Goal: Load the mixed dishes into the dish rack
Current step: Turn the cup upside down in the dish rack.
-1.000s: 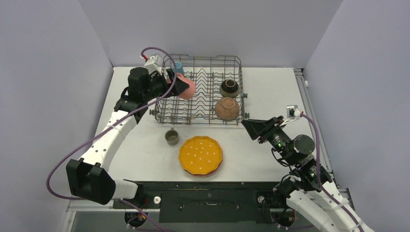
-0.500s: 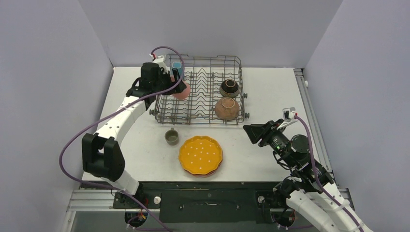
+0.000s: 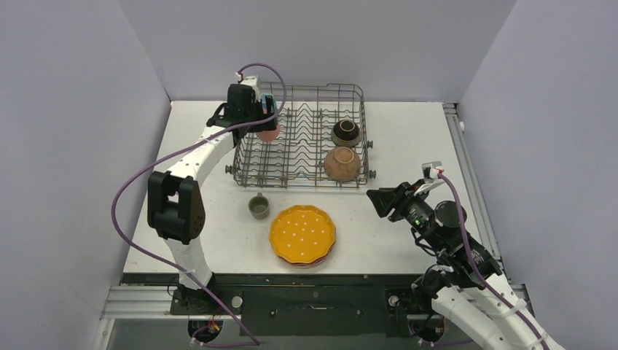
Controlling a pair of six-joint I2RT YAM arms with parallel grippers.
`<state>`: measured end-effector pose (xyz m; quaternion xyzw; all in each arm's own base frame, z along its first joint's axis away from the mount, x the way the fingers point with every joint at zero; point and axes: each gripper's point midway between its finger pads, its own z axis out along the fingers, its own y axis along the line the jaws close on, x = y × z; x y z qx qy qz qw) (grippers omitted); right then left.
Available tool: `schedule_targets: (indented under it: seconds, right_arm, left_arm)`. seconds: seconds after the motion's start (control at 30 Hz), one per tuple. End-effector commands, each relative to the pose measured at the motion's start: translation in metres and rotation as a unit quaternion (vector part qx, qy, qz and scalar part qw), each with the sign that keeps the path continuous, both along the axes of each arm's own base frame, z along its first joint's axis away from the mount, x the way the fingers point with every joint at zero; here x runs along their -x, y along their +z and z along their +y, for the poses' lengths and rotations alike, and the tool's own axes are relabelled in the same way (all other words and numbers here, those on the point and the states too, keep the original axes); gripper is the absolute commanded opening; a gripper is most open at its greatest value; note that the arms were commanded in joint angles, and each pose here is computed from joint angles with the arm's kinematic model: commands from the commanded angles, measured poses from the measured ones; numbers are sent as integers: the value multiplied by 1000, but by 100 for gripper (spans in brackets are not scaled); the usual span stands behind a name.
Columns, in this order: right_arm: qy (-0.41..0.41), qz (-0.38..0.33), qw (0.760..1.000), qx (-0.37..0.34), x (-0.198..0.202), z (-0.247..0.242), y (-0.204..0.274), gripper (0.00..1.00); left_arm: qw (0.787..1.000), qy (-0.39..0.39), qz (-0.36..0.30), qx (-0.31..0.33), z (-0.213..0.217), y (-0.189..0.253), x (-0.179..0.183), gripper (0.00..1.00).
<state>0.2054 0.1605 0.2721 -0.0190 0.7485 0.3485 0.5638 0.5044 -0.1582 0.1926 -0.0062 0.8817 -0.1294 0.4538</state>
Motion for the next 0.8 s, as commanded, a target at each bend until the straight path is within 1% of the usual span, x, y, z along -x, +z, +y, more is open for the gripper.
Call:
schedule_targets:
  seconds: [0.0, 0.27, 0.5, 0.77]
  right_arm:
    - [-20, -28, 999, 9, -5, -8, 21, 41]
    - [-24, -22, 999, 18, -9, -8, 17, 41]
    - [-24, -17, 999, 21, -11, -7, 13, 41]
    - [-21, -13, 999, 26, -14, -5, 10, 41]
  left_arm:
    - [996, 40, -78, -24, 15, 44, -36, 0]
    - [992, 83, -84, -42, 22, 23, -61, 0]
    - [990, 97, -86, -62, 25, 4, -79, 0]
    - [987, 101, -88, -92, 27, -4, -95, 0]
